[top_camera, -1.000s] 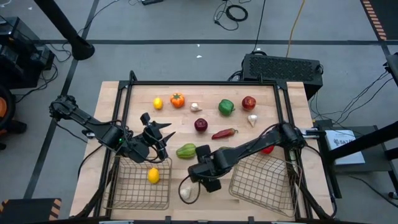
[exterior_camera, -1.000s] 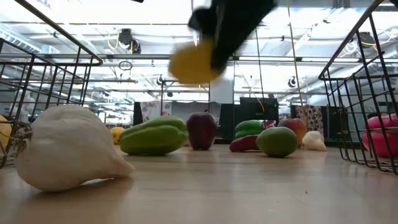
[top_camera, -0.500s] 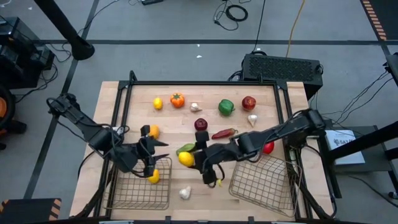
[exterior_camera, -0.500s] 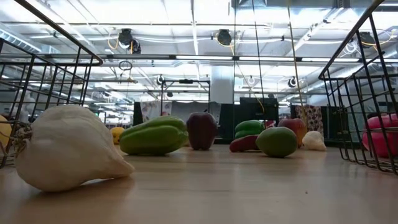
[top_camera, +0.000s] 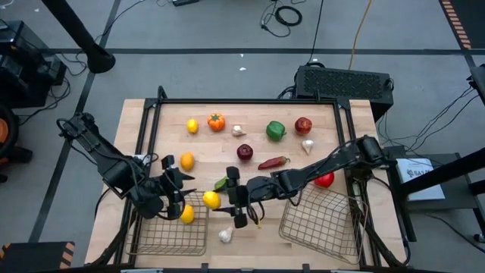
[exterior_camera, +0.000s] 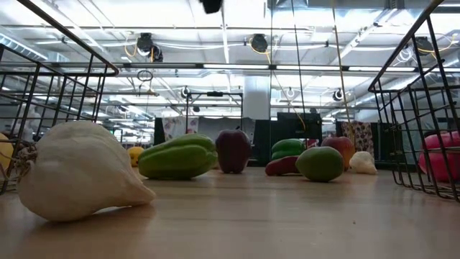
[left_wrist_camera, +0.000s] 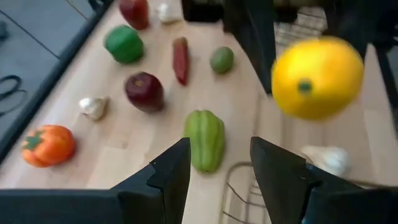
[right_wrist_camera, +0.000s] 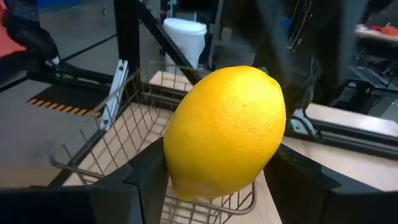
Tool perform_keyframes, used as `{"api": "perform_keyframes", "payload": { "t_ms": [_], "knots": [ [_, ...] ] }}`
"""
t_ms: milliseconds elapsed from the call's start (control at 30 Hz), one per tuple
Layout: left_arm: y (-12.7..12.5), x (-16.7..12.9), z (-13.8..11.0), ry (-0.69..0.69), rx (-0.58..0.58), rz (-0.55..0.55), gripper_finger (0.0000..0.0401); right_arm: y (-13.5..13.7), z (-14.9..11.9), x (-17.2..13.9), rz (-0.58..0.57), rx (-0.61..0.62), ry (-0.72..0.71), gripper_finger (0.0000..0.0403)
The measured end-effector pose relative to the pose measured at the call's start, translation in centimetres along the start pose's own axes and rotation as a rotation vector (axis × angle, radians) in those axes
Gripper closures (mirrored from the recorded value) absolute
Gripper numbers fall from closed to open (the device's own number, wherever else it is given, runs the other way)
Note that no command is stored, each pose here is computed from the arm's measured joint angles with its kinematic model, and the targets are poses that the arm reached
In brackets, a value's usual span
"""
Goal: Sort produce into baskets
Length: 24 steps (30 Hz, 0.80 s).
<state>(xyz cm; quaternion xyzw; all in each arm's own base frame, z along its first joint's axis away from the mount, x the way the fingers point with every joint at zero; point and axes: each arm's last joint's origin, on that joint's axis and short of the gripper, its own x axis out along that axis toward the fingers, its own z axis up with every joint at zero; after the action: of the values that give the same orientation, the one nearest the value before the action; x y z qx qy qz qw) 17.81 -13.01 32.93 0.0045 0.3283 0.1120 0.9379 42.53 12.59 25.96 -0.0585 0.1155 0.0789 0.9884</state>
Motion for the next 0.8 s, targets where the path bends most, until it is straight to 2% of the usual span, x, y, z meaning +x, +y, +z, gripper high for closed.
{"api": "perform_keyframes", "payload": {
  "t_ms": [133,300,433,633,800],
  "knots": [
    [0.2,0.1,0.1,-0.024,-0.004,0.041,0.0227,-0.6,-1.2,0.9,0.036,0.012,0.022,0.0181],
    [0.3,0.1,0.1,-0.020,-0.005,0.045,0.0227,-1.1,-1.5,1.9,0.034,0.045,-0.053,0.0181],
    [0.8,0.1,-0.5,0.025,-0.049,0.086,0.0227,-1.4,-3.5,3.0,0.026,0.054,-0.005,0.0181],
    [1.5,0.0,-1.3,0.084,-0.092,0.152,0.0227,-1.3,-4.3,4.8,0.018,0.079,-0.072,0.0181],
    [1.5,0.0,-1.3,0.086,-0.092,0.153,0.0227,-1.0,-5.4,6.6,0.024,0.075,-0.021,0.0181]
  ]
}}
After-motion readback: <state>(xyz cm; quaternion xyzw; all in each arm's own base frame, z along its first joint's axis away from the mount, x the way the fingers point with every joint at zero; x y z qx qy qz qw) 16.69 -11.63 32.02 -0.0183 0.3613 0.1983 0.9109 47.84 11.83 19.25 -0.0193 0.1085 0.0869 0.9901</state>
